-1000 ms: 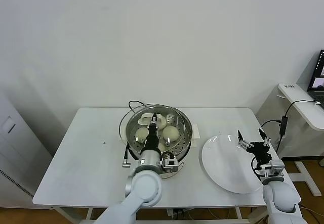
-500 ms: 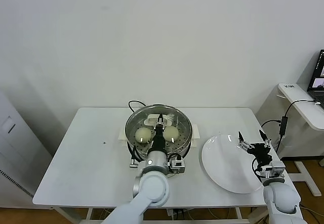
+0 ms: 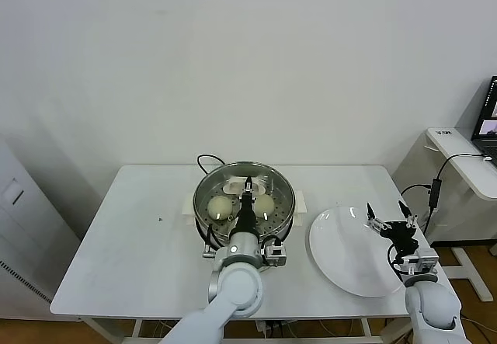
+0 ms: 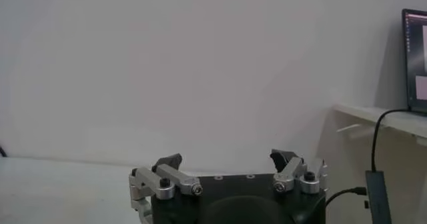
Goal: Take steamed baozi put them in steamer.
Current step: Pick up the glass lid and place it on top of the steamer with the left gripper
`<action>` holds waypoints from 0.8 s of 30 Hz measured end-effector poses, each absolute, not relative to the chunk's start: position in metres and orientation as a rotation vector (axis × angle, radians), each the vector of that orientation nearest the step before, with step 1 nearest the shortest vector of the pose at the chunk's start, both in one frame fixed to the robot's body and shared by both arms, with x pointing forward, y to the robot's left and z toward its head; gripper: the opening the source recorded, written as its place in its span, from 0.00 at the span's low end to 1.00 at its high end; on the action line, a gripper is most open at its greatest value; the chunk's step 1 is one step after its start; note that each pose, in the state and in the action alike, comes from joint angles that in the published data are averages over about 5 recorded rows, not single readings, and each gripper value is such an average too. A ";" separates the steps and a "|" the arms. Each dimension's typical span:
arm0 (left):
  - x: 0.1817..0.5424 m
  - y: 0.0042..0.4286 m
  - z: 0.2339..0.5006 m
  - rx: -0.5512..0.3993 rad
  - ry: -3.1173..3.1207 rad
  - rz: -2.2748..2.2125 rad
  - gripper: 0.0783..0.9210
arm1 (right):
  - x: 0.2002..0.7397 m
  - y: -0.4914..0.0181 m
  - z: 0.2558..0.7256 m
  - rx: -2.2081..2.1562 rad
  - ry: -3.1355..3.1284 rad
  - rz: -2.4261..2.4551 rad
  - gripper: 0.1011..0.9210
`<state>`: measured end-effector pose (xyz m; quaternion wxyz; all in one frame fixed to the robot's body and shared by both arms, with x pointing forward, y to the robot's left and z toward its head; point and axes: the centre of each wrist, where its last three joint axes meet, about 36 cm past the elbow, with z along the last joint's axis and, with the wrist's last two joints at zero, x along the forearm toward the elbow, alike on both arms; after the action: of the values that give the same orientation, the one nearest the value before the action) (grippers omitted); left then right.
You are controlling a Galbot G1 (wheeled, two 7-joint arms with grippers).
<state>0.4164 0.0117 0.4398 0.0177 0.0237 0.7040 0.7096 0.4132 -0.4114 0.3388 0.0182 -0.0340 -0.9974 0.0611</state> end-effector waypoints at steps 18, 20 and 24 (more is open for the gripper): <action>0.408 0.022 0.436 0.125 2.238 2.182 0.27 | 0.412 -0.414 0.341 -0.113 -3.105 0.190 0.88; 0.405 0.026 0.441 0.139 2.263 2.157 0.34 | 0.412 -0.414 0.341 -0.112 -3.106 0.190 0.88; 0.395 0.040 0.459 0.186 2.342 2.071 0.48 | 0.412 -0.416 0.342 -0.109 -3.109 0.190 0.88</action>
<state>0.3950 0.0404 0.4592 0.0047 0.0593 0.7478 0.6612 0.4121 -0.4156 0.3423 0.0126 -0.0349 -0.9975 0.0609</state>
